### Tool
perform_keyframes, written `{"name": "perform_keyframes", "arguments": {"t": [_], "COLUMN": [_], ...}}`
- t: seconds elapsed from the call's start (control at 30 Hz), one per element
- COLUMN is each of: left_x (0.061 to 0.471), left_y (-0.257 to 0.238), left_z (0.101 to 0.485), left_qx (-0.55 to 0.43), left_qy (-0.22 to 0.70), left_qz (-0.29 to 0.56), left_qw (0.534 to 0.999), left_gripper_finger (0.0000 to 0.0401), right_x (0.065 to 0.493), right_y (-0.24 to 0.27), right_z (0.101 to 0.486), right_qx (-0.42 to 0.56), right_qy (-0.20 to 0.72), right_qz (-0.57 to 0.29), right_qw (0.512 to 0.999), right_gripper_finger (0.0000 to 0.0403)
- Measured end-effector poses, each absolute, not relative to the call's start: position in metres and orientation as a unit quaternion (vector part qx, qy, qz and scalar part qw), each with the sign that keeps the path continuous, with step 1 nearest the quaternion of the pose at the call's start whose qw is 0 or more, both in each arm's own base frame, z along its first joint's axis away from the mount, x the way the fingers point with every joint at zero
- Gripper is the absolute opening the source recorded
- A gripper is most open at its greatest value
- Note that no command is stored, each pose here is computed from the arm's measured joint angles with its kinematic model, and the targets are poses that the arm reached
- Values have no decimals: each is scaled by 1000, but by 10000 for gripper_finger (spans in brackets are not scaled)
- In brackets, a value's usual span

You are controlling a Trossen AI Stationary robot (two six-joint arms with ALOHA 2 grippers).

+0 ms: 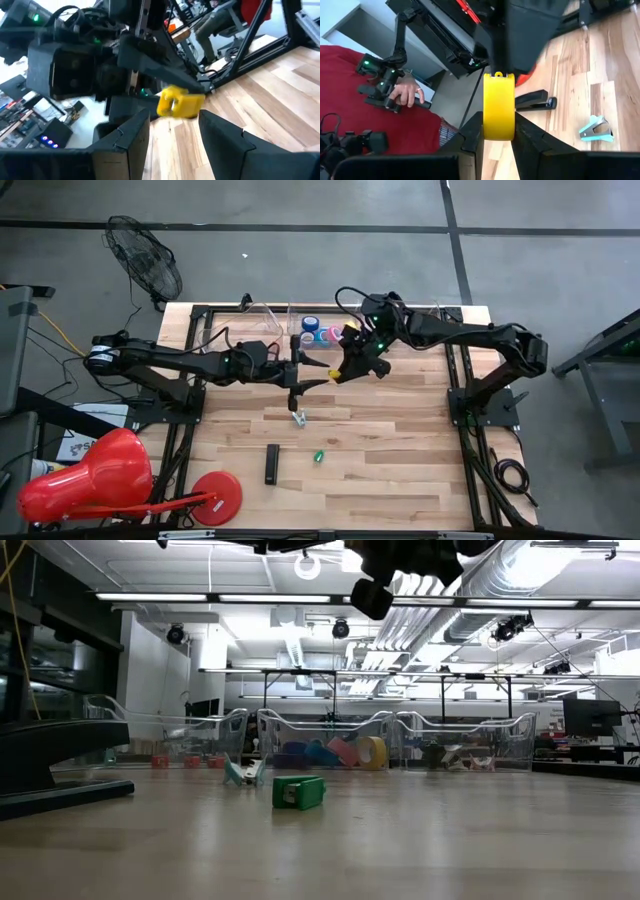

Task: Pick and place Stapler, Stapler remover, tape
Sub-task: Put the yellow stapler into the left transparent bin

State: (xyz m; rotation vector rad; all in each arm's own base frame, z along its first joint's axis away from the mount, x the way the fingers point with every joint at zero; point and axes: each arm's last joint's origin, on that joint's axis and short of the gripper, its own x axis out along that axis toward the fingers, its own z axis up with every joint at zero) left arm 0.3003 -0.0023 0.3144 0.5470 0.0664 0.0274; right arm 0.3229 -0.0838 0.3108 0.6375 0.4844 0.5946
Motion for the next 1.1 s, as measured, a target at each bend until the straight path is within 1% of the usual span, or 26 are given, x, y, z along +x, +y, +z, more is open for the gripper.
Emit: {"name": "perform_keyframes", "arguments": {"t": [0.3,0.53,0.8,1.1], "left_x": [300,300,300,307], "left_y": [-3,-4,-4,-5], "left_z": [312,308,308,300], "left_qx": [268,260,256,255], "left_qy": [43,59,54,60], "left_qz": [-3,-22,-30,-43], "left_qw": [962,964,965,964], "left_gripper_finger": [168,168,168,166], "right_x": [335,336,338,339], "right_y": [-80,-78,-74,-73], "right_z": [294,296,296,295], "right_qx": [323,321,317,316], "right_qy": [257,249,249,250], "right_qz": [293,298,291,282], "right_qw": [863,864,868,871], "right_gripper_finger": [66,66,66,66]}}
